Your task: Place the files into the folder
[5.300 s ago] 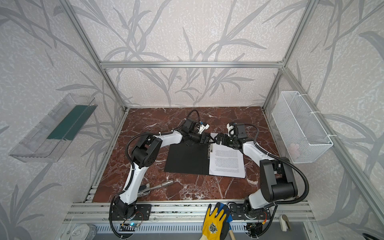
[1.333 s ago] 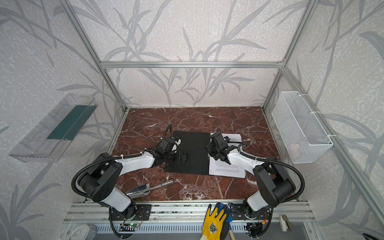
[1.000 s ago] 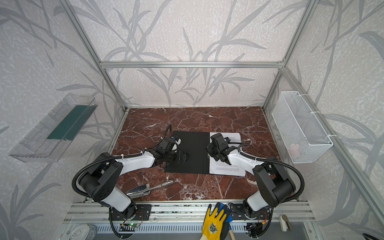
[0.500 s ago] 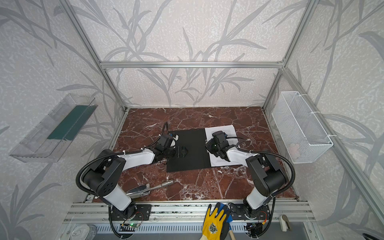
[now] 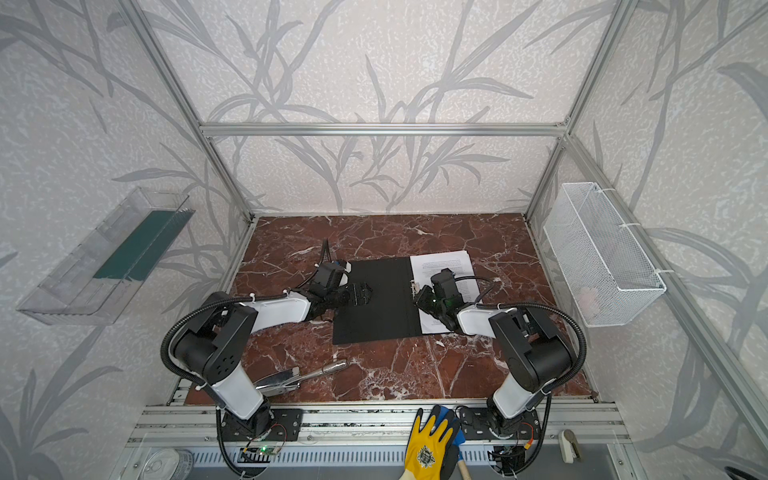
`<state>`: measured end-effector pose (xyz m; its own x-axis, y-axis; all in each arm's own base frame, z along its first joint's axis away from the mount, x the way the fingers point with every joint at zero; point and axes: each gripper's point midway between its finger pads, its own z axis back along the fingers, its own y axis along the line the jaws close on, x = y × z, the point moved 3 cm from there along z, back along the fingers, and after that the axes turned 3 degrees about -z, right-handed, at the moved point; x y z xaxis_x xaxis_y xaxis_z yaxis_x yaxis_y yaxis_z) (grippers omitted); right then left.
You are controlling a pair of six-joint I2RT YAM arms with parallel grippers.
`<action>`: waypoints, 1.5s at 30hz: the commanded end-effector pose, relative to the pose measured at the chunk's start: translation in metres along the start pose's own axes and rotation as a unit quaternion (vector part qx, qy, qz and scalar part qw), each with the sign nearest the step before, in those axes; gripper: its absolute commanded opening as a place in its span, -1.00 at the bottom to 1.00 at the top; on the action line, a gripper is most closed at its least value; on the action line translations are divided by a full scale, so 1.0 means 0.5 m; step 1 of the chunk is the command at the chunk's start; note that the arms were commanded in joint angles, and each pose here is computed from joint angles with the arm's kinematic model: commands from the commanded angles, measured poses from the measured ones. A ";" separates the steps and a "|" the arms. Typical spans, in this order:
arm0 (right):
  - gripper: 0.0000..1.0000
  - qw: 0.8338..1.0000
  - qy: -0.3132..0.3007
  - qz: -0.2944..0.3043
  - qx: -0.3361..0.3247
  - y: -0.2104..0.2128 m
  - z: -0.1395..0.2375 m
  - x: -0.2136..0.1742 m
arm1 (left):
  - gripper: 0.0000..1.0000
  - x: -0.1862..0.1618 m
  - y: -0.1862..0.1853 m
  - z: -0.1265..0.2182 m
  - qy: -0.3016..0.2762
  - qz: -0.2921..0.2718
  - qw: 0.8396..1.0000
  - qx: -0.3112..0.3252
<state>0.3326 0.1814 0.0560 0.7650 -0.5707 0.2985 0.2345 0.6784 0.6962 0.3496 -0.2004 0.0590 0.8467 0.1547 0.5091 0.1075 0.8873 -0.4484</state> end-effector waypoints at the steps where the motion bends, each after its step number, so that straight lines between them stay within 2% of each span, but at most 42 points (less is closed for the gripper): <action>1: -1.00 0.983 0.018 0.017 -0.180 -0.185 0.012 -0.054 | 0.98 -0.147 0.105 -0.021 0.133 0.052 0.985 0.093; 4: -1.00 0.976 0.017 0.029 -0.217 -0.227 0.012 -0.068 | 0.98 -0.147 0.109 -0.023 0.133 0.052 0.985 0.098; 11: -1.00 0.968 0.018 0.031 -0.248 -0.287 -0.003 -0.094 | 0.98 -0.145 0.114 -0.022 0.131 0.051 0.985 0.102; 19: -1.00 0.950 0.007 0.074 -0.302 -0.302 0.007 -0.095 | 0.98 -0.144 0.123 -0.023 0.132 0.053 0.983 0.113; 23: -1.00 0.943 0.002 0.077 -0.323 -0.302 0.015 -0.099 | 0.98 -0.143 0.130 -0.023 0.132 0.053 0.982 0.123; 30: -1.00 0.953 -0.004 0.080 -0.293 -0.256 0.018 -0.094 | 0.98 -0.140 0.155 -0.020 0.132 0.058 0.978 0.150; 33: -1.00 0.964 0.010 0.074 -0.255 -0.219 0.004 -0.121 | 0.98 -0.138 0.165 -0.018 0.133 0.065 0.977 0.155; 38: -1.00 0.974 0.024 0.072 -0.213 -0.177 -0.012 -0.160 | 0.98 -0.136 0.183 -0.016 0.134 0.074 0.974 0.165; 45: -1.00 0.960 -0.011 0.099 -0.263 -0.198 0.021 -0.133 | 0.98 -0.135 0.198 -0.016 0.138 0.081 0.972 0.173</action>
<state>0.3202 0.2075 0.0474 0.6691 -0.5422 0.5083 0.2046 0.7919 0.5754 0.3794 -0.1699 0.0570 0.8136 0.2323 0.5330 0.0126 0.9095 -0.4156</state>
